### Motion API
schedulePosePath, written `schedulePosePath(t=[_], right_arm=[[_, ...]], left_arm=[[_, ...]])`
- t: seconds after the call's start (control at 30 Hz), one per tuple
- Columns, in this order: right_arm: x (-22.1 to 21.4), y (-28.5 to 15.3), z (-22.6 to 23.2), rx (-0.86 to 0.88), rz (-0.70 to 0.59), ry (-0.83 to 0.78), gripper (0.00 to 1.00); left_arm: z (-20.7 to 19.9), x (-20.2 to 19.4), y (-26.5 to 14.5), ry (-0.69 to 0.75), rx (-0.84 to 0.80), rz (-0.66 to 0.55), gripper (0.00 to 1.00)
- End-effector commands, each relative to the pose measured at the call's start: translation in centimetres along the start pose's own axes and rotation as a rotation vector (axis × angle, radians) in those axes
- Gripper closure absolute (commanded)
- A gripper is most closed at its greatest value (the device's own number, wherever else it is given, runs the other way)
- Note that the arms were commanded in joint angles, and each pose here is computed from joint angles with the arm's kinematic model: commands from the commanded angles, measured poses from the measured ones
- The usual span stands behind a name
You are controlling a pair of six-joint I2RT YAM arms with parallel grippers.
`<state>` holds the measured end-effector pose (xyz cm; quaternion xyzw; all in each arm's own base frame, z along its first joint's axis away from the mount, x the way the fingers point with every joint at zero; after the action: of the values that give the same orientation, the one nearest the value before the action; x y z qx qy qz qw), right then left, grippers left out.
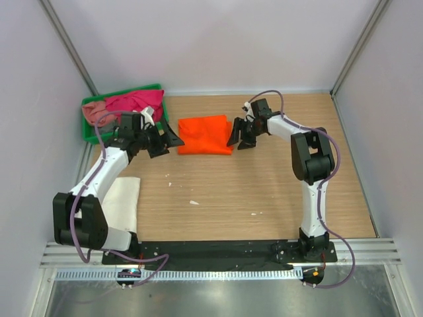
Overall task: Fold and stack the t-shirts
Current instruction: Fold the tshirt
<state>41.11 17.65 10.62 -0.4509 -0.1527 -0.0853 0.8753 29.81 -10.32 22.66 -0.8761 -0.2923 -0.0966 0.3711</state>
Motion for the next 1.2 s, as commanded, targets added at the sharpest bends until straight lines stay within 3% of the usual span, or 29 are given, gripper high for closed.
schedulePosePath(t=[0.0,0.13,0.23,0.37,0.4,0.6,0.63,0.7,0.73,0.77,0.83,0.9,1.07,1.17], right_arm=[[-0.4,1.6,1.4,0.031,0.004,-0.057,0.37],[-1.1,2.4,1.8,0.033,0.012,-0.047,0.44],[-1.6,2.5,1.8,0.031,0.023,-0.018,0.55],[-4.0,1.2,1.8,0.033,0.058,0.038,0.96],[-4.2,0.1,2.5,0.056,0.040,0.029,0.98],[-11.9,-3.4,1.7,0.052,0.240,0.110,0.99],[-12.5,-4.8,2.2,0.056,0.224,0.102,0.98],[-15.5,-5.9,1.3,0.012,0.267,0.140,0.85],[-15.8,-7.0,1.5,0.006,0.231,0.132,0.66],[-17.0,-7.5,0.9,-0.019,0.236,0.155,0.58],[-16.8,-8.6,-0.4,-0.052,0.174,0.184,0.47],[-15.8,-9.8,-1.1,-0.068,0.100,0.184,0.44],[-10.4,-10.9,-2.2,-0.120,-0.023,0.092,0.44],[-8.1,-9.9,-2.5,-0.117,-0.046,0.057,0.47]], left_arm=[[-1.3,-0.4,-1.7,0.030,-0.093,-0.012,0.19],[-1.2,-0.6,-2.2,0.036,-0.069,-0.001,0.27],[-0.9,-0.7,-2.5,0.038,-0.029,0.000,0.22],[-0.3,-0.7,-2.5,0.043,0.026,0.037,0.16],[-0.3,-0.7,-2.4,0.048,0.020,0.051,0.16],[0.0,-1.0,-1.8,0.033,-0.025,0.110,0.16],[0.0,-1.3,-1.7,0.024,-0.047,0.134,0.16],[0.2,-1.7,-1.3,0.015,-0.068,0.152,0.16],[0.5,-2.1,-1.1,0.007,-0.078,0.169,0.16],[0.5,-2.1,-0.7,0.011,-0.088,0.172,0.16],[0.3,-2.5,0.0,0.026,-0.098,0.193,0.16],[-0.2,-2.8,1.1,0.057,-0.086,0.213,0.15],[-1.3,-2.8,4.2,0.153,-0.042,0.231,0.16],[-0.9,-2.1,6.8,0.177,-0.028,0.254,0.24]])
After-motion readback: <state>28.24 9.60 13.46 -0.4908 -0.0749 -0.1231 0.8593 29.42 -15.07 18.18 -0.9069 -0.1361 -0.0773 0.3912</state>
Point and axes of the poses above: each gripper's point midway between its finger pads, its own y axis out along the fingers, its own z axis along the line the jaws close on, x = y × z, the point moved 9 cm from there along -y, back along the fingers, and after that the axes turned 5 degrees about -y, right-handed, at the moved point
